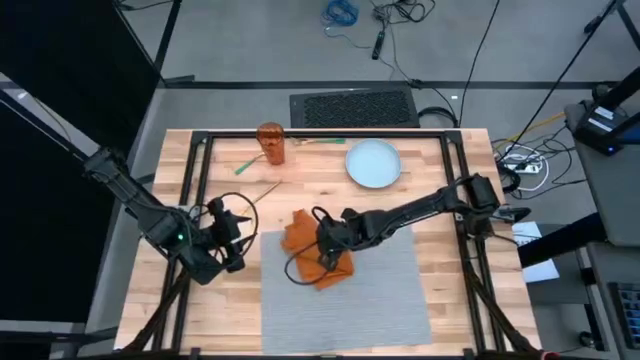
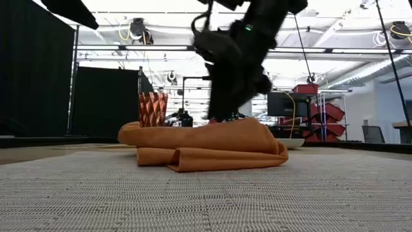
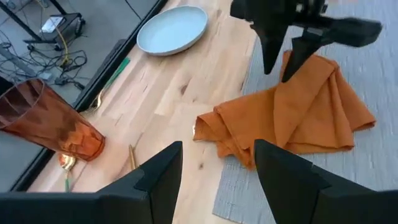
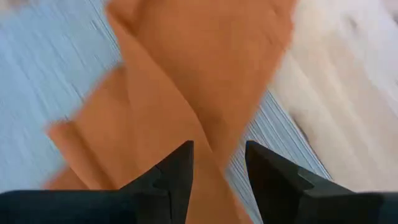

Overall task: Set table place
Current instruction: Fold the orange table napkin

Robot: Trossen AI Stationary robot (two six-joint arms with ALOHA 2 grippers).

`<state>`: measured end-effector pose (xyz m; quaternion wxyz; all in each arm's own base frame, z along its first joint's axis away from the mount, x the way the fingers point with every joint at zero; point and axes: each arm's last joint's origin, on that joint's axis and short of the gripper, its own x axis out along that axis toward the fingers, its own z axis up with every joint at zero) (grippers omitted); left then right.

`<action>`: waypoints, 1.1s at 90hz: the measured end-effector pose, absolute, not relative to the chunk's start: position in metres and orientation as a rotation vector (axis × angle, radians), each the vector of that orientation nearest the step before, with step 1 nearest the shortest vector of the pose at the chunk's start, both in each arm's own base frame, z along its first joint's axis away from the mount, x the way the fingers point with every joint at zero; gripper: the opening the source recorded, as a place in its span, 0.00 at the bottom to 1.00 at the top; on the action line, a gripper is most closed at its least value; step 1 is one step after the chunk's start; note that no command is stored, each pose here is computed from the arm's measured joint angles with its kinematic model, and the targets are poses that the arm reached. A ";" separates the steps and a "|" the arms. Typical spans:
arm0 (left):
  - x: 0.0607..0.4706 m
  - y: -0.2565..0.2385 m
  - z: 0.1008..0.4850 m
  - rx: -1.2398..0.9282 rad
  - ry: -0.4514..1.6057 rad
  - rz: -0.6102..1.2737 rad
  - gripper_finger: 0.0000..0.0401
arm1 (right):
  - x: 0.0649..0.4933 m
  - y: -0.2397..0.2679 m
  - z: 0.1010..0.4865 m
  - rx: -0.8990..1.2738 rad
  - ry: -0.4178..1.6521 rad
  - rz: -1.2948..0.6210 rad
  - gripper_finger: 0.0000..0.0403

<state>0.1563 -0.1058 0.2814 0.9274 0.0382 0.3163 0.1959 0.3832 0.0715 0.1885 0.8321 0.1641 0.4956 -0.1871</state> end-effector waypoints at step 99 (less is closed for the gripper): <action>0.163 -0.105 0.284 0.011 0.607 0.416 0.46 | 0.322 0.061 0.190 0.470 0.999 -0.393 0.32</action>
